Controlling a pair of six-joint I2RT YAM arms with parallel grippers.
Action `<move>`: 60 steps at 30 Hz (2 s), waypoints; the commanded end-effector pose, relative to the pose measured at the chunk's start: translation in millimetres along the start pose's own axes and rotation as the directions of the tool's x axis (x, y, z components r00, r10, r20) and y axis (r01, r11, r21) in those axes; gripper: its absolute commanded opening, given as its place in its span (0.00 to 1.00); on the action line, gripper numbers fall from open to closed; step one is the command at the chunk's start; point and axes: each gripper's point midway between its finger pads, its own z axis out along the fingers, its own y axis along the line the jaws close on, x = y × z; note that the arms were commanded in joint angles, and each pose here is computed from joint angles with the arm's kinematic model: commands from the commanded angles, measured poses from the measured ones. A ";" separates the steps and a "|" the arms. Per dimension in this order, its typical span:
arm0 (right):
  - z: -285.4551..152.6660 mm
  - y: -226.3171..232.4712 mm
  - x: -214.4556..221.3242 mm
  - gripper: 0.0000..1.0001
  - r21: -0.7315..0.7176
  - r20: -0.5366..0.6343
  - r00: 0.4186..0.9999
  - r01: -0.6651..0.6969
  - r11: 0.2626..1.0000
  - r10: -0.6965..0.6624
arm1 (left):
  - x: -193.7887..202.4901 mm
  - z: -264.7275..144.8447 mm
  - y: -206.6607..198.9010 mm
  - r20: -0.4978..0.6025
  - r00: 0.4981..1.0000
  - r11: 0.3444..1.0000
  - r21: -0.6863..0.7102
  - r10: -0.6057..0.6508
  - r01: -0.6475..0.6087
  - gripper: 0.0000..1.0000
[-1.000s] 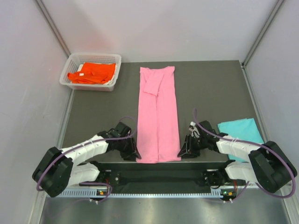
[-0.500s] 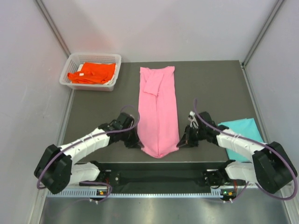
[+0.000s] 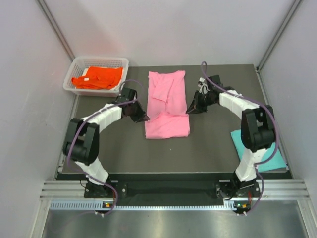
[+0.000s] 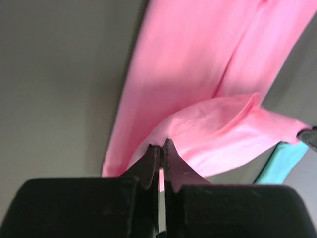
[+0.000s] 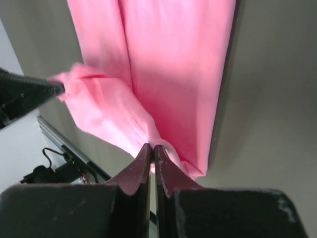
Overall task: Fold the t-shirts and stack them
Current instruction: Fold the tshirt
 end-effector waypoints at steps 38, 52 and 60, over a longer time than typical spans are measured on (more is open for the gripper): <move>16.8 -50.2 -174.9 0.36 -0.027 0.112 0.992 -0.048 0.998 0.051 | -160.6 42.7 -27.6 0.020 0.957 0.954 -0.084 0.290 -0.288 0.27; 22.2 53.8 -50.8 0.46 -0.150 -0.007 0.987 0.156 0.976 -0.159 | -48.9 0.5 -78.5 0.013 0.960 0.892 0.367 0.279 -0.265 0.27; 44.4 -1.2 7.8 0.14 -0.137 -0.135 0.989 0.037 0.990 -0.056 | 14.5 61.2 -6.5 -0.194 0.957 0.968 0.171 0.217 -0.184 0.19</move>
